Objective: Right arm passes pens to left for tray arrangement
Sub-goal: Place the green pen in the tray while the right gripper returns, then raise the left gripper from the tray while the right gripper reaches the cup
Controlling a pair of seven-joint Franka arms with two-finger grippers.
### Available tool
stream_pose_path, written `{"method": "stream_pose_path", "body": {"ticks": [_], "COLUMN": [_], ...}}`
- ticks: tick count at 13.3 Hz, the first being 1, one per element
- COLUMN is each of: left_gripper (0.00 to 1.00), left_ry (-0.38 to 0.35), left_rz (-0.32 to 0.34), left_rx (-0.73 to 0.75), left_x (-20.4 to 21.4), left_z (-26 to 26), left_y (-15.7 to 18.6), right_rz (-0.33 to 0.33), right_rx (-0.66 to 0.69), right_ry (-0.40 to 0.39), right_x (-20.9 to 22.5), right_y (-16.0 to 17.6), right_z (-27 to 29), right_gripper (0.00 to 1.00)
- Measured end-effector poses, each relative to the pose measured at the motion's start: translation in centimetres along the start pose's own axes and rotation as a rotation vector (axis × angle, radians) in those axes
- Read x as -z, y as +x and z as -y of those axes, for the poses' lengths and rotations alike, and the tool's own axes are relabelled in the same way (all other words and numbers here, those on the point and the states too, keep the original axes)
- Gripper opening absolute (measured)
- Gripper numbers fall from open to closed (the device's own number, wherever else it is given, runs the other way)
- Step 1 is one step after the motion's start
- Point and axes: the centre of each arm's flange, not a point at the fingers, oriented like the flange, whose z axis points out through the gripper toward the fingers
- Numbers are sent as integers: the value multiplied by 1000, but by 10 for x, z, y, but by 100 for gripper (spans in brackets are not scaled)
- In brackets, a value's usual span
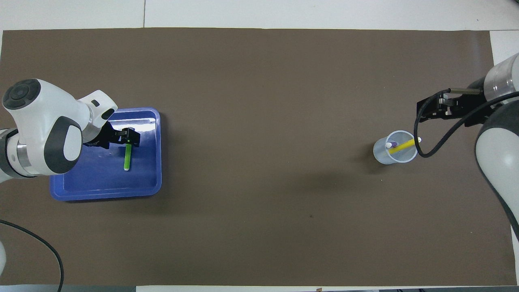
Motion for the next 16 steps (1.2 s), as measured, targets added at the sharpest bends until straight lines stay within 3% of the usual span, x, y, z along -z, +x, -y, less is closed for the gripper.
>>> {"method": "stream_pose_path", "body": {"ticks": [4, 7, 13, 16], "left_gripper": [100, 100, 100, 100], "left_ry": [0, -4, -68, -104], "left_rz": [0, 8, 23, -1], "left_rx": [2, 12, 132, 196], "left_x": [0, 6, 112, 154], "left_z": [0, -1, -13, -22], "left_y": [0, 1, 11, -3], "right_rz": [3, -50, -82, -91], "right_rx": [29, 73, 129, 170], "right_ry": [3, 9, 23, 136], "right_x": [-5, -22, -86, -112], "right_y": [-1, 6, 2, 0], "right_z": [-13, -25, -44, -70], "right_gripper": [100, 100, 100, 100]}}
